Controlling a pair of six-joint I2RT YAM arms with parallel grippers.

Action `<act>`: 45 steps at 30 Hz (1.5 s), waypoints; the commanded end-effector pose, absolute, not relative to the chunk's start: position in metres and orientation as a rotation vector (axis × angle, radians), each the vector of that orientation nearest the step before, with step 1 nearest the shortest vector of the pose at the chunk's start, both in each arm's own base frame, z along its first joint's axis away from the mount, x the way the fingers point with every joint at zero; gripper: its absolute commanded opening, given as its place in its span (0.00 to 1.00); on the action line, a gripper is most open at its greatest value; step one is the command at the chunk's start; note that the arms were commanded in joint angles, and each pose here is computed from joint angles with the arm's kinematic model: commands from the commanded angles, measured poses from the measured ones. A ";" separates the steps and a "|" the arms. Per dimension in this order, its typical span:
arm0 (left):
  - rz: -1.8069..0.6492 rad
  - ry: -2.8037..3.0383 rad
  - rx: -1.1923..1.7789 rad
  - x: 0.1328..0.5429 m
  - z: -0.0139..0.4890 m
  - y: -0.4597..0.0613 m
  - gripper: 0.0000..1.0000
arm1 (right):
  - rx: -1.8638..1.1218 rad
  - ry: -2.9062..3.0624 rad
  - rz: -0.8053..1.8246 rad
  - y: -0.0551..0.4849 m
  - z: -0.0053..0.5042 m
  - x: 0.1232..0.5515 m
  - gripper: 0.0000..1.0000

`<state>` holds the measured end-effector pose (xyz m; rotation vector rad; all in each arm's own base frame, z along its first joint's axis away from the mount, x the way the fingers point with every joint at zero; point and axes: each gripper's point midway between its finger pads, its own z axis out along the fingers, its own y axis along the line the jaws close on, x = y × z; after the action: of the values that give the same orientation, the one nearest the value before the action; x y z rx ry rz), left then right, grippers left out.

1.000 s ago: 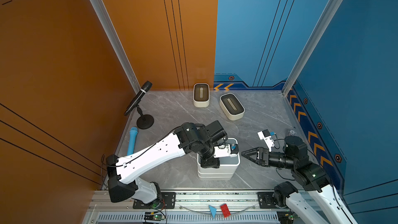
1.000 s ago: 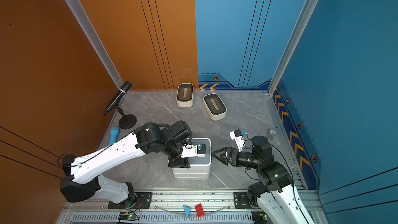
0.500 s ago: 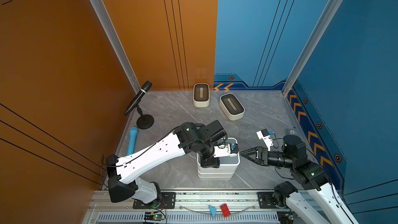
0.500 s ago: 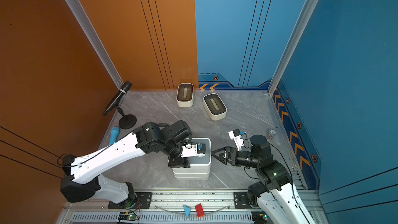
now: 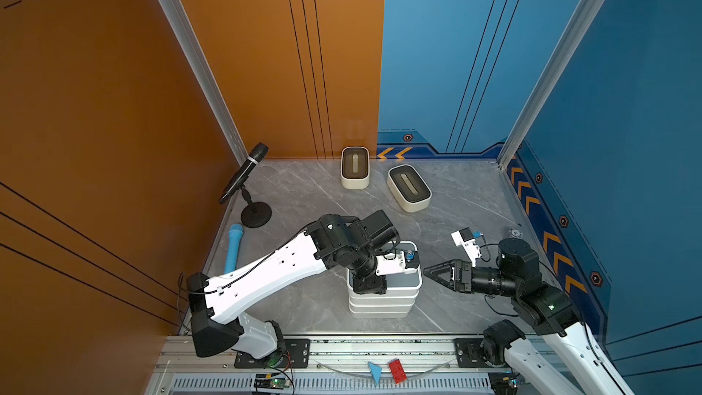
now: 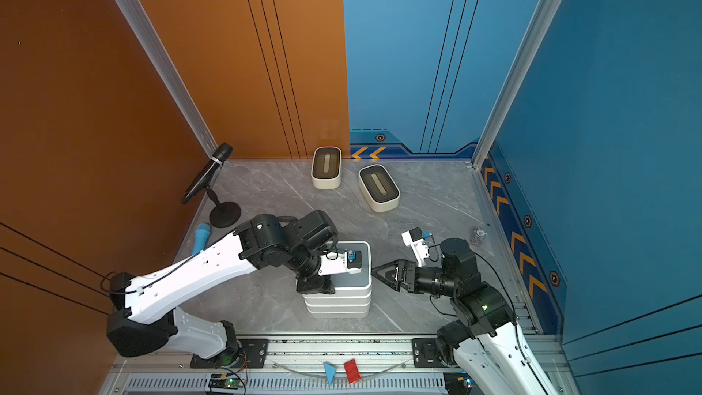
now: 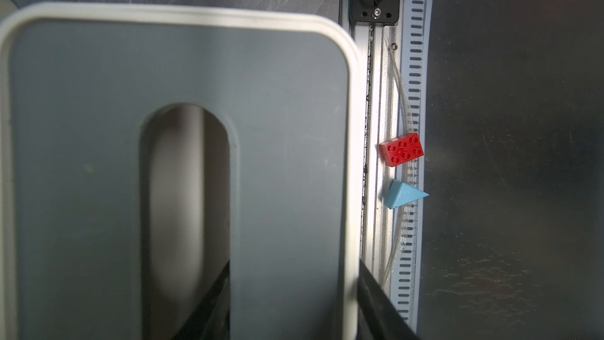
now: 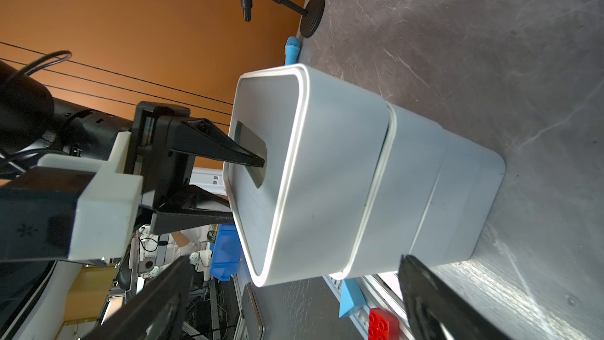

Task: Stack the tissue boxes
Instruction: Place the tissue box at the tissue box.

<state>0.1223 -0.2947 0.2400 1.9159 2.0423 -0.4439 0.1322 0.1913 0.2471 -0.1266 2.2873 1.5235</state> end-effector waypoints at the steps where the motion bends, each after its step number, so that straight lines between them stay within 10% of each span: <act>1: -0.497 2.033 1.899 0.119 0.249 -0.296 0.47 | -0.132 2.284 1.505 0.192 0.243 0.136 1.00; 45: -0.511 2.024 1.923 0.121 0.245 -0.298 0.47 | -0.143 2.294 1.499 0.195 0.239 0.136 1.00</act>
<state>0.1220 -0.2950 0.2406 1.9131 2.0477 -0.4748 0.1330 0.1932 0.2406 -0.1274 2.3041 1.5089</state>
